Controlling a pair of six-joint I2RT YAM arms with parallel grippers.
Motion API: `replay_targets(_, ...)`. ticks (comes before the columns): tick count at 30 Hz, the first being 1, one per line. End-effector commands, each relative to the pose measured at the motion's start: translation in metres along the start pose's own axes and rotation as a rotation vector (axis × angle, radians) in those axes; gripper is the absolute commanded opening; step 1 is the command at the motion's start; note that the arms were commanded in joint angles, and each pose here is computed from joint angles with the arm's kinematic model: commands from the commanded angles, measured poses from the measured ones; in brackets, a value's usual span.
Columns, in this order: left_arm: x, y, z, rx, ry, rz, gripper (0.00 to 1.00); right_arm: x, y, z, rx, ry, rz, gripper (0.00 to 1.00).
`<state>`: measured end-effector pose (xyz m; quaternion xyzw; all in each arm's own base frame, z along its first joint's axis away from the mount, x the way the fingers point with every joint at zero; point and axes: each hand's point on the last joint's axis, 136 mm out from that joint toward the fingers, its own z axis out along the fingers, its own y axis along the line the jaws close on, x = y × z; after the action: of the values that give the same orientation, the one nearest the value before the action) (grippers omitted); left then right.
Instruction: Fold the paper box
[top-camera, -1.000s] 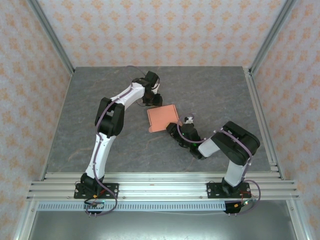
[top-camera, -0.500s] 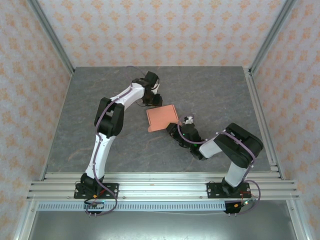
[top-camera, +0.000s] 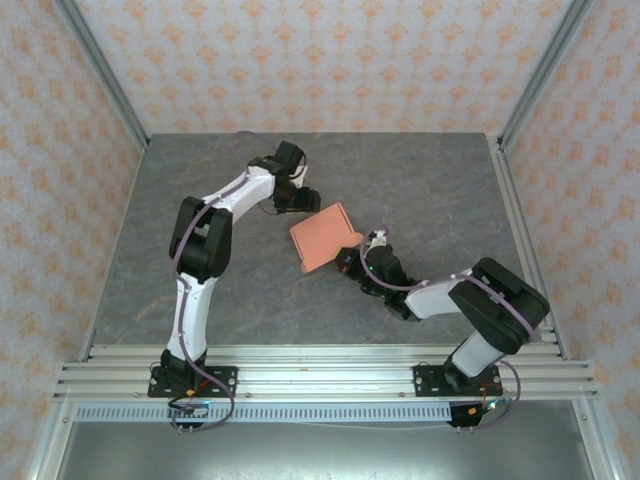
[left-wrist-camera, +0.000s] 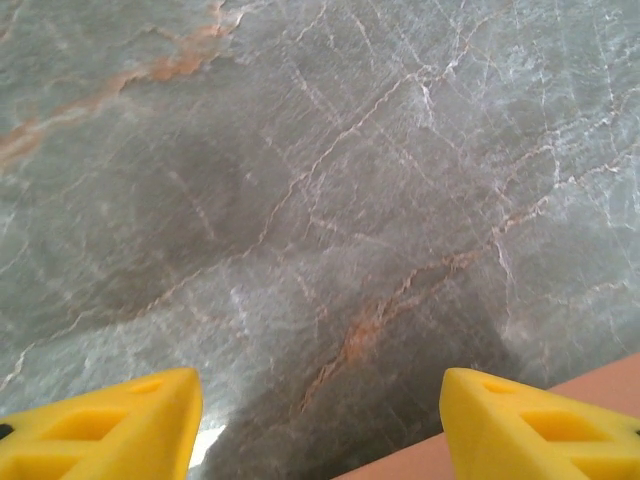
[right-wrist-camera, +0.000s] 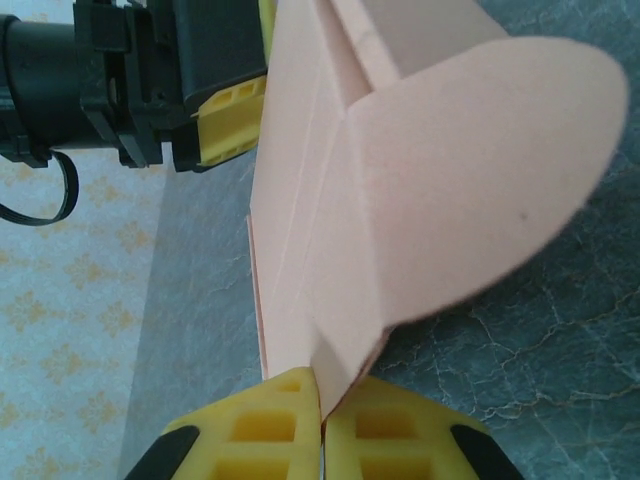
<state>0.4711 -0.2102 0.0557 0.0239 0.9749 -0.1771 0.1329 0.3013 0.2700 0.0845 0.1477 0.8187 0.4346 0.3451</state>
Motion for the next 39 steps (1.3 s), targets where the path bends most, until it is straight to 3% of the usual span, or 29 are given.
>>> replay_targets(1,0.038,-0.011,-0.004,0.091,0.103,-0.020,0.65,-0.010,-0.015,0.000,0.069,-0.034,-0.040,0.07)
replay_targets(9,0.070,-0.009,-0.011,0.144,0.099,-0.050,0.66,-0.017,-0.003,-0.002,-0.068,0.022,0.024,0.04)
replay_targets(15,0.074,-0.022,-0.017,0.245,0.056,-0.139,0.68,-0.026,0.013,0.002,-0.135,0.086,-0.002,0.01)
replay_targets(21,0.070,0.029,-0.036,0.022,-0.054,-0.236,0.72,-0.027,-0.007,0.005,-0.102,0.113,0.036,0.01)
replay_targets(28,0.081,0.049,-0.040,-0.046,-0.086,-0.275,0.70,-0.018,-0.007,0.016,-0.093,0.226,0.038,0.00)
replay_targets(36,0.091,0.100,-0.071,-0.350,-0.158,-0.253,0.69,-0.022,-0.001,0.007,-0.041,0.273,0.017,0.00)
replay_targets(39,0.095,0.097,-0.070,-0.324,-0.166,-0.261,0.64,-0.021,-0.002,0.007,-0.021,0.284,0.013,0.01)
